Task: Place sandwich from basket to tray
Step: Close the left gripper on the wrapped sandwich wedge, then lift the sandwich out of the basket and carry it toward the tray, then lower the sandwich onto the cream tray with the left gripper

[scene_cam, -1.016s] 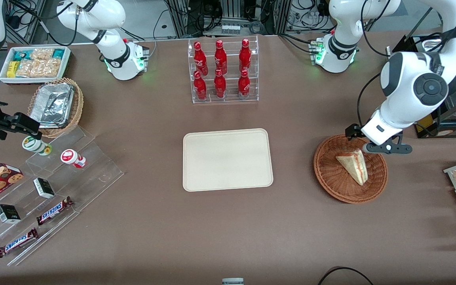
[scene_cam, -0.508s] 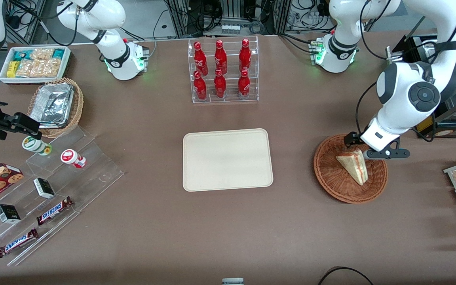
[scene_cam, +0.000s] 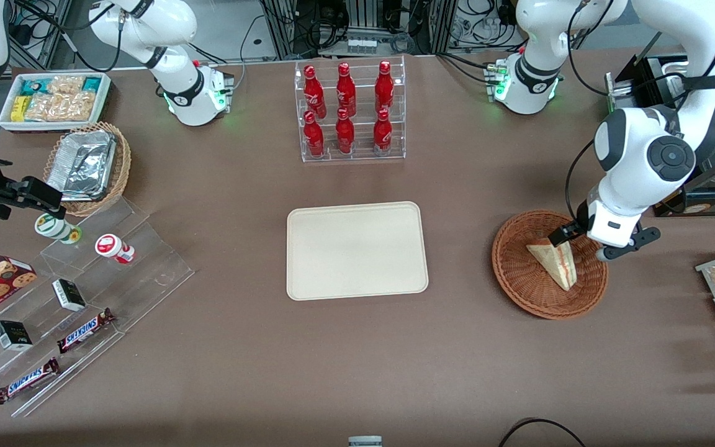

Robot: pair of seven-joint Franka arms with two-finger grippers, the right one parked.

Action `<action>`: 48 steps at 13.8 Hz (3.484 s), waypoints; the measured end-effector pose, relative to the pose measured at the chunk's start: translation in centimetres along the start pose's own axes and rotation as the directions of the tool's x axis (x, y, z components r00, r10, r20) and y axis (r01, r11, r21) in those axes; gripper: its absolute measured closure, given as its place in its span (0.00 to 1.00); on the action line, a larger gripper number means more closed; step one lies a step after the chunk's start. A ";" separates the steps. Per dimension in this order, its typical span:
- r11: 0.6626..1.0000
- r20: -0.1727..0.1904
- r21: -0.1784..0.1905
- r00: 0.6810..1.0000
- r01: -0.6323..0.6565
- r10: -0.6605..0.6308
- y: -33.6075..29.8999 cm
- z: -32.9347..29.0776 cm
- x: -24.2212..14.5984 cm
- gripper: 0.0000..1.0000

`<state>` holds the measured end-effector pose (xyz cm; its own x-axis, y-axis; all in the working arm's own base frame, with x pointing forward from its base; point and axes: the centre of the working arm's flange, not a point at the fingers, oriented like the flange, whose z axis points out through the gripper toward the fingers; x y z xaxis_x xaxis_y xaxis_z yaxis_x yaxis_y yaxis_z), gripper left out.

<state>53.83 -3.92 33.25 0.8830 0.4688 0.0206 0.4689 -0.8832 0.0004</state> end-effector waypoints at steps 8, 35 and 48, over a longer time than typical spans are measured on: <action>0.999 0.023 0.000 0.998 0.052 -0.052 0.3 3.5 0.2 0.00; 0.960 0.145 0.101 0.959 -0.260 0.244 14.7 -1.8 -8.8 0.85; 0.937 0.153 -0.004 0.926 -0.349 0.346 34.8 0.9 -23.9 0.85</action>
<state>49.01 -45.84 31.83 0.9824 0.1303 -0.1336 0.1311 -0.9914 -0.0025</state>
